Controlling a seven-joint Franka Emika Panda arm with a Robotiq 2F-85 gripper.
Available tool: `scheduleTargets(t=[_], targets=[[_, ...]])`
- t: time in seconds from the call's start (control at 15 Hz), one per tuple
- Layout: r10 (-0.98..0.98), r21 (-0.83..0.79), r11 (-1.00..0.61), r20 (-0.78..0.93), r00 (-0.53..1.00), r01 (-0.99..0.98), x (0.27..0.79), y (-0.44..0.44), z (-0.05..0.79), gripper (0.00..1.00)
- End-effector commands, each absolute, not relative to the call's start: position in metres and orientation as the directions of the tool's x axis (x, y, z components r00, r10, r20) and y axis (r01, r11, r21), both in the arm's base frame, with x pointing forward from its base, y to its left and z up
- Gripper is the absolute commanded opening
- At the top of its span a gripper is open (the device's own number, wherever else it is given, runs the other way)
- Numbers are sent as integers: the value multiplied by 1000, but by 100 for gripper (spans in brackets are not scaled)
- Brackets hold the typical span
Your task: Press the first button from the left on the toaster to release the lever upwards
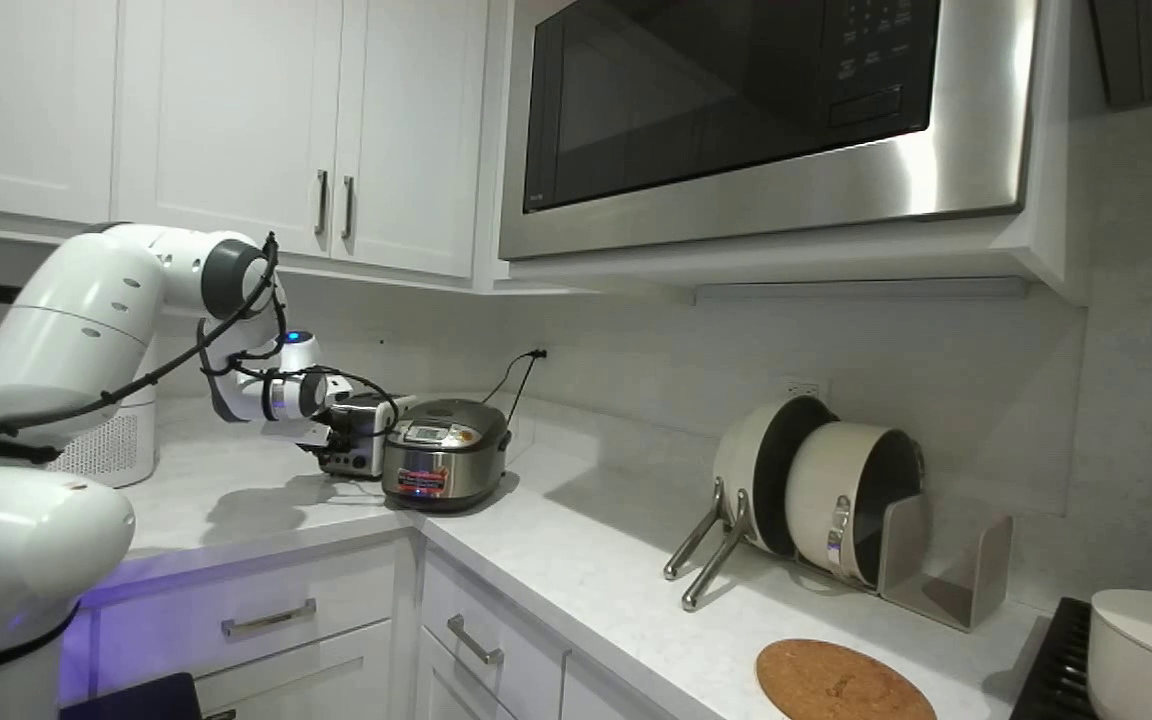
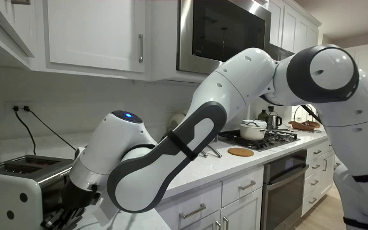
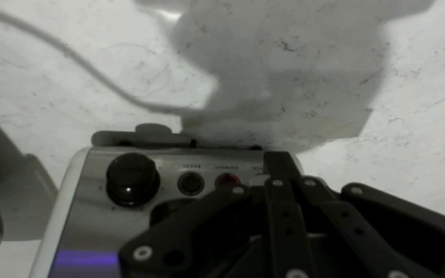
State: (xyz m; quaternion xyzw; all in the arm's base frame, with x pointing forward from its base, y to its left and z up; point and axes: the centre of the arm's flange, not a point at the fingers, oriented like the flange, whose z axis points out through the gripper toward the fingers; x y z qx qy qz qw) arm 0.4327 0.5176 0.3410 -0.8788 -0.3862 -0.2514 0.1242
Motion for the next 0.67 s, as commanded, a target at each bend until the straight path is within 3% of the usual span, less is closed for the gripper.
scheduleTargets(t=[0.0,0.6], targets=[[575,-26,-705,563,593,709,466,522,344,0],[558,-32,-712,581,593,701,466,515,352,0]])
